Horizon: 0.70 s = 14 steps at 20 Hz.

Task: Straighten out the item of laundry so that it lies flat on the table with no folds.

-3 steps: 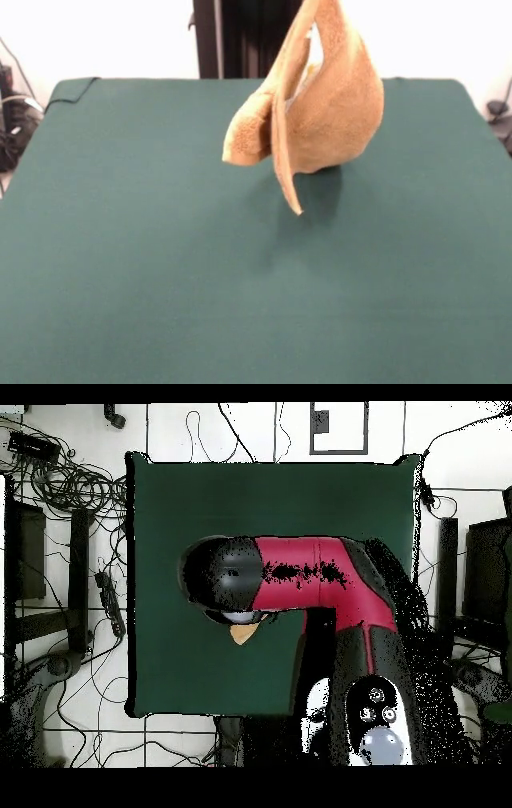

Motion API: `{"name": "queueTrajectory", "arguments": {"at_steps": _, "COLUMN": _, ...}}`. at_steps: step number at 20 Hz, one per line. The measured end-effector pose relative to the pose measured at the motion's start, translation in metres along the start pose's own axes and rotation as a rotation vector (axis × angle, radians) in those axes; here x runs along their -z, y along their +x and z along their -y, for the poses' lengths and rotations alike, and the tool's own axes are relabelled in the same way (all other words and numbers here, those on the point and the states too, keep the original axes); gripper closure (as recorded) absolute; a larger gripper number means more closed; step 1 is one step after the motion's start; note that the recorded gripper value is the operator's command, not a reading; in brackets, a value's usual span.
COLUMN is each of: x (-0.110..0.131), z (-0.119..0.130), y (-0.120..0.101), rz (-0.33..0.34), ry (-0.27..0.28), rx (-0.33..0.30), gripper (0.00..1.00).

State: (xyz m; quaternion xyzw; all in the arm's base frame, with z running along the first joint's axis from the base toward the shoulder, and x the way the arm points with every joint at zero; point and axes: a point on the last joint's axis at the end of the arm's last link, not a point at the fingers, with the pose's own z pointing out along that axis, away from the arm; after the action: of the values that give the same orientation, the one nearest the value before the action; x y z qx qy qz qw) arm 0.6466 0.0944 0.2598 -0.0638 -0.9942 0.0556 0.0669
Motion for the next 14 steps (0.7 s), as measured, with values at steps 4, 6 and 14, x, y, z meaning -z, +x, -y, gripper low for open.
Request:
{"name": "queueTrajectory", "arguments": {"at_steps": 4, "x": 0.008, "z": -0.008, "y": 0.003, "rz": 0.002, "ry": -0.009, "rx": 0.004, "gripper": 1.0}}
{"name": "queueTrajectory", "arguments": {"at_steps": 6, "x": 0.011, "z": -0.01, "y": 0.003, "rz": 0.005, "ry": -0.014, "rx": 0.005, "gripper": 1.0}}
{"name": "queueTrajectory", "arguments": {"at_steps": 14, "x": 0.017, "z": -0.021, "y": 0.008, "rz": -0.006, "ry": -0.05, "rx": -0.003, "gripper": 1.0}}
